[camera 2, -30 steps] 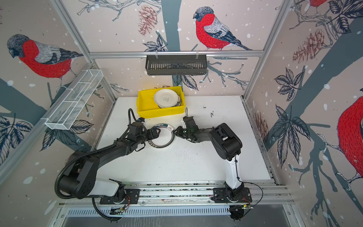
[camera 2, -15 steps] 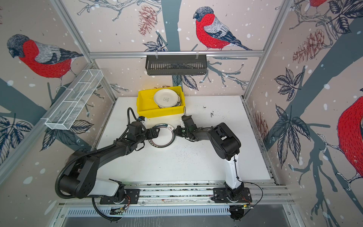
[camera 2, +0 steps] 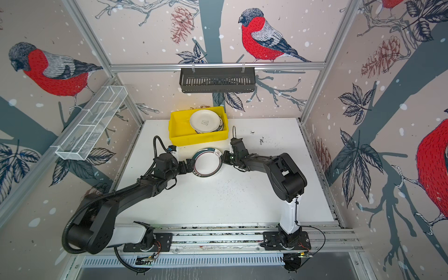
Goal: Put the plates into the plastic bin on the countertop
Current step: 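Grip the green-and-red-rimmed plate edge with the right gripper and tilt it upright, then carry the upright green-and-red-rimmed plate to the yellow bin with the right gripper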
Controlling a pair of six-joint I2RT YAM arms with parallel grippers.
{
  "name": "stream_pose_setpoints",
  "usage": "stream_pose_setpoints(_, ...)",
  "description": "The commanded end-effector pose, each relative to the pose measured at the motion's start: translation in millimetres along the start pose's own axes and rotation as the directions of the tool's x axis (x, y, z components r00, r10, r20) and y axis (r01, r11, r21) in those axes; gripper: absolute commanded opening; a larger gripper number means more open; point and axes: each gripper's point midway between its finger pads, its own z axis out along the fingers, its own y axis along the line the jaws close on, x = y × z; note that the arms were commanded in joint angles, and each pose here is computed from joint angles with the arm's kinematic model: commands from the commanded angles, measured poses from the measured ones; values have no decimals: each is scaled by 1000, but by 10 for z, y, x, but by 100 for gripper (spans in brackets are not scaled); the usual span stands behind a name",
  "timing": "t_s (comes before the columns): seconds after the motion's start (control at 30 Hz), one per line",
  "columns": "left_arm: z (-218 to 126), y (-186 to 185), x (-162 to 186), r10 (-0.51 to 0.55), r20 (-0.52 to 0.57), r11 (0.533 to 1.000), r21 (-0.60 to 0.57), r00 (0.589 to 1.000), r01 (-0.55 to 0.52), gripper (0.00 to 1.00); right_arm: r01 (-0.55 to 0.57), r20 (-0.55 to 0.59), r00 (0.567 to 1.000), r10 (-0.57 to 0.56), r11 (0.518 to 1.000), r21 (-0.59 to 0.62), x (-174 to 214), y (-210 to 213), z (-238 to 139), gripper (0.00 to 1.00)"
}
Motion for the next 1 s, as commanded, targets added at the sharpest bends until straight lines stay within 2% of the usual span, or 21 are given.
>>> stream_pose_setpoints(0.0, -32, -55, -156, 17, 69, 1000, 21, 997, -18, 97, 14, 29, 999, -15, 1000, 28, -89, -35, -153, 1)
stream_pose_setpoints(0.1, -49, -41, -158, 10, 80, 1000, 18, 997, -11, 97, 31, 38, 999, -32, 999, 41, -134, -55, -293, 1)
stream_pose_setpoints(0.27, -38, -48, -135, 1, 77, 1000, 28, 997, -3, 97, 75, 69, 994, -86, 986, 148, -246, -189, -567, 1)
stream_pose_setpoints(0.37, -32, -57, -117, -2, 72, 999, 34, 997, 0, 97, 82, 87, 991, -98, 983, 165, -321, -212, -746, 1)
stream_pose_setpoints(0.57, -13, -60, -102, -9, 66, 999, 41, 998, 7, 97, 81, 180, 977, -118, 977, 199, -596, -157, -1215, 0)
stream_pose_setpoints(0.8, 16, -78, -66, -22, 53, 998, 59, 998, 19, 97, 61, 325, 940, -108, 986, 152, -952, 57, -1570, 0)
stream_pose_setpoints(0.97, 10, -89, -55, -24, 50, 998, 66, 998, 20, 97, 36, 376, 925, -57, 997, 62, -1197, 237, -1510, 0)
